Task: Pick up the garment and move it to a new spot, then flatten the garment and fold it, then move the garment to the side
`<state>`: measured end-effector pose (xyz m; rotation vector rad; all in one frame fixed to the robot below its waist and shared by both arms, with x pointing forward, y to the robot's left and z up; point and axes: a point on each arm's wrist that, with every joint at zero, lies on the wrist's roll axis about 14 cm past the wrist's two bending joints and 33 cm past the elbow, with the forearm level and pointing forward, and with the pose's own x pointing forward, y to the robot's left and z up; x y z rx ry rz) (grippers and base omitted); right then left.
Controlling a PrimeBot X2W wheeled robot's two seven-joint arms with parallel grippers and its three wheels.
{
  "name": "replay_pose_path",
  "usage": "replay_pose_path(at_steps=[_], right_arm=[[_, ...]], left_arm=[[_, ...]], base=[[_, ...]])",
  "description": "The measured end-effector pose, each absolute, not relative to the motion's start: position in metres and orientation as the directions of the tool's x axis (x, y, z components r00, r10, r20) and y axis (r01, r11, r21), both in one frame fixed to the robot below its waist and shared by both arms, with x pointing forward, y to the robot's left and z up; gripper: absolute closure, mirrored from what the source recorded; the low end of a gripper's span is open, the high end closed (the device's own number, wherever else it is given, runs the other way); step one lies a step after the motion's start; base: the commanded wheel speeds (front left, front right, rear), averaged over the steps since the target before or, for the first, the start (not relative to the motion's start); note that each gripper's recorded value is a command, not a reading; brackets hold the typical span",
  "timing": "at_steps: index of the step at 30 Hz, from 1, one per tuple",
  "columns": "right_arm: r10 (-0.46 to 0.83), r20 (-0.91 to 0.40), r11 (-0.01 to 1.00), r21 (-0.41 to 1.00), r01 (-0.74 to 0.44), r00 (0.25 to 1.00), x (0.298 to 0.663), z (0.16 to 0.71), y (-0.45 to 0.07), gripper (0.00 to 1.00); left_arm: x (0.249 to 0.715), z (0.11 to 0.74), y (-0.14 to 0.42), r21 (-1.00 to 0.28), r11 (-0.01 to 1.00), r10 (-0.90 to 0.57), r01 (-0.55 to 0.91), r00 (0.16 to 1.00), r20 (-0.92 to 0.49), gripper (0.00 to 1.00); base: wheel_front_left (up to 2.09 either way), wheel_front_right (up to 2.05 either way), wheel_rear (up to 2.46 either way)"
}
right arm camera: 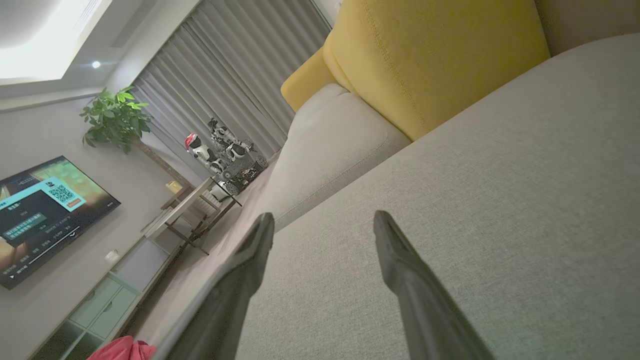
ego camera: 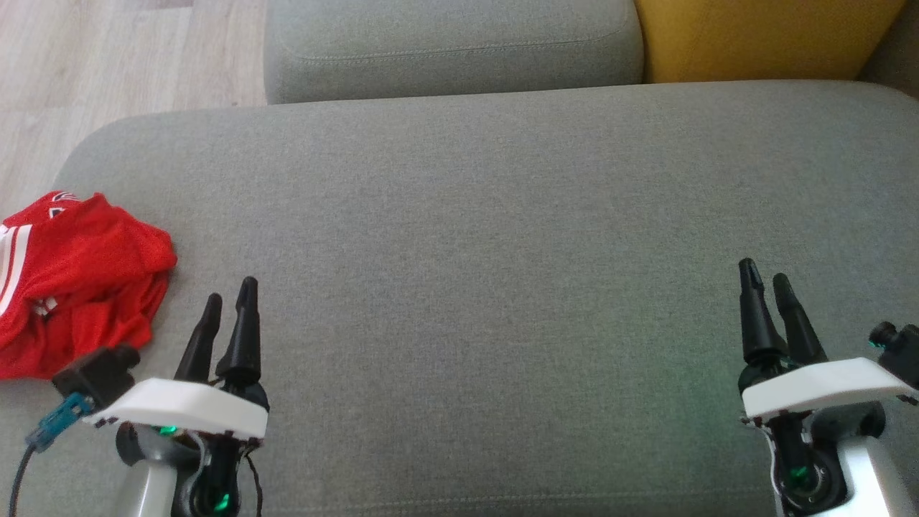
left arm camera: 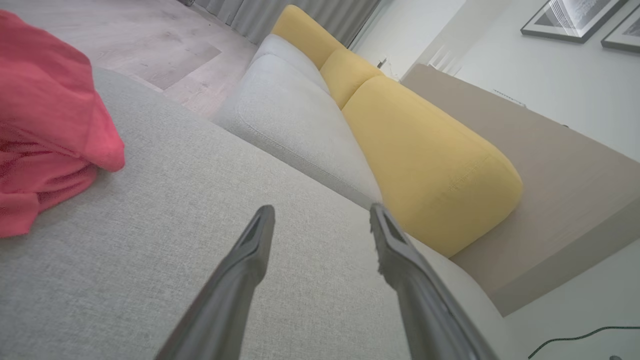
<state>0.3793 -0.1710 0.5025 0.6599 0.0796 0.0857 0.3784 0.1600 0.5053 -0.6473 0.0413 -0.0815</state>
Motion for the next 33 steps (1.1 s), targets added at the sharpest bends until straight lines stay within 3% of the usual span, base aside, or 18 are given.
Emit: replay_pose_path(at_steps=[15, 33], right_arm=[[0.133, -0.059, 0.885, 0.455, -0.092, 0.989, 0.378, 0.502, -0.163, 0.0], [0.139, -0.059, 0.954, 0.276, -0.118, 0.989, 0.378, 0.502, -0.159, 0.0]], left_arm=[[0.377, 0.503, 0.161, -0.403, 0.913, -0.077, 0.062, 0.997, -0.02, 0.0], [0.375, 0.499, 0.154, -0.237, 0.967, -0.098, 0.095, 0.995, -0.003, 0.0]], base=[[0.0, 0.0, 0.0], [0.0, 0.0, 0.0]])
